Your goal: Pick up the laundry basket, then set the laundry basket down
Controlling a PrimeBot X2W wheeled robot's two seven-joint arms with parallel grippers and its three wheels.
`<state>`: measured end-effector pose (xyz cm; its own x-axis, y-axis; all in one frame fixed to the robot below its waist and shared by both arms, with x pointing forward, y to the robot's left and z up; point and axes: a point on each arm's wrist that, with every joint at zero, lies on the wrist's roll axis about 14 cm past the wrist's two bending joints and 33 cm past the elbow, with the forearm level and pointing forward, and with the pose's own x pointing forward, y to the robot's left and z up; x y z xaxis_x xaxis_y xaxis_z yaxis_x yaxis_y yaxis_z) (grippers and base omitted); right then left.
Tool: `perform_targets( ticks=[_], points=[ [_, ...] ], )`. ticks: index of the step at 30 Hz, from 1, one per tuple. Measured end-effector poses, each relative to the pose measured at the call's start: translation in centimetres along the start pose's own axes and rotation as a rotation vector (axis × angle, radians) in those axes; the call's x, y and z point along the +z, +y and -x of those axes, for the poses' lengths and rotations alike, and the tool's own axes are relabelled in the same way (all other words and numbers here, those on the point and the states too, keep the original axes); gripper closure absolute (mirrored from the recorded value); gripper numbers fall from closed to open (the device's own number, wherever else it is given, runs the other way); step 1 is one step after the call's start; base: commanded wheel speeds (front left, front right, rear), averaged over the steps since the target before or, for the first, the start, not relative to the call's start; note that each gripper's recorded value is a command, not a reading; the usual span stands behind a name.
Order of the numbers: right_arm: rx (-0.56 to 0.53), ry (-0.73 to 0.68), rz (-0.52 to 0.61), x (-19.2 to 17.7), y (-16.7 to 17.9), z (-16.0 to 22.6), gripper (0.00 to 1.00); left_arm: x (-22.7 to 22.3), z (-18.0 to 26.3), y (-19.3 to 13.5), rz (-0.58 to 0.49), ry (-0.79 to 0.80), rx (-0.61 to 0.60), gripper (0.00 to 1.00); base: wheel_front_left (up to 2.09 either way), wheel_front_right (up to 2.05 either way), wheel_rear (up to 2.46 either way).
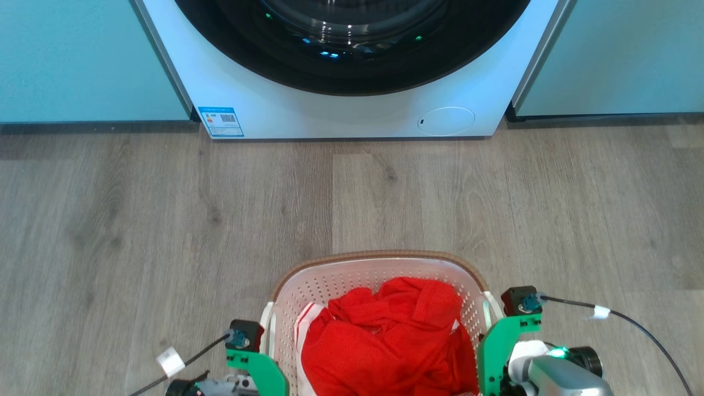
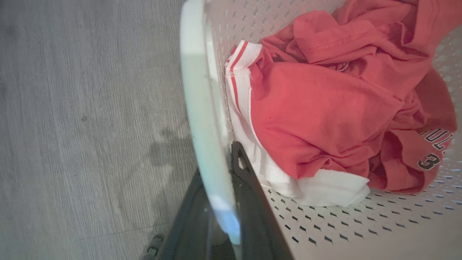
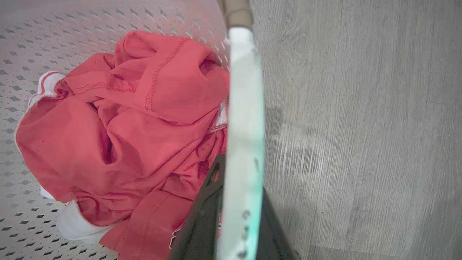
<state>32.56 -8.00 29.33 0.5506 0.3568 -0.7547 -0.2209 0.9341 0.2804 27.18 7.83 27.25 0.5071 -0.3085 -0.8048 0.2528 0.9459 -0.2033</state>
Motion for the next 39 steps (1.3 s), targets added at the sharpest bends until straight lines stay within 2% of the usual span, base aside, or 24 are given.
perform_targets(
  ticks=[13, 18, 33, 39],
  points=[
    [0.002, 0.007, -0.001, 0.1, -0.1, -0.6, 1.0, -0.3, -0.4, 0.1, 0.017, 0.01, 0.0, 1.0, 0.0, 0.0, 0.0],
    [0.005, -0.016, 0.011, 1.9, -0.4, -1.8, 1.0, 1.2, -1.3, 0.6, 0.012, -0.019, 0.008, 1.0, 0.0, 0.0, 0.0],
    [0.008, -0.103, 0.04, 9.1, -2.5, -8.7, 1.0, 7.1, -7.4, 3.0, -0.004, -0.081, 0.041, 1.0, 0.0, 0.0, 0.0],
    [0.0, -0.099, 0.047, 9.9, -4.1, -12.2, 1.0, 9.3, -10.8, 4.2, -0.008, -0.092, 0.051, 1.0, 0.0, 0.0, 0.0]
  ],
)
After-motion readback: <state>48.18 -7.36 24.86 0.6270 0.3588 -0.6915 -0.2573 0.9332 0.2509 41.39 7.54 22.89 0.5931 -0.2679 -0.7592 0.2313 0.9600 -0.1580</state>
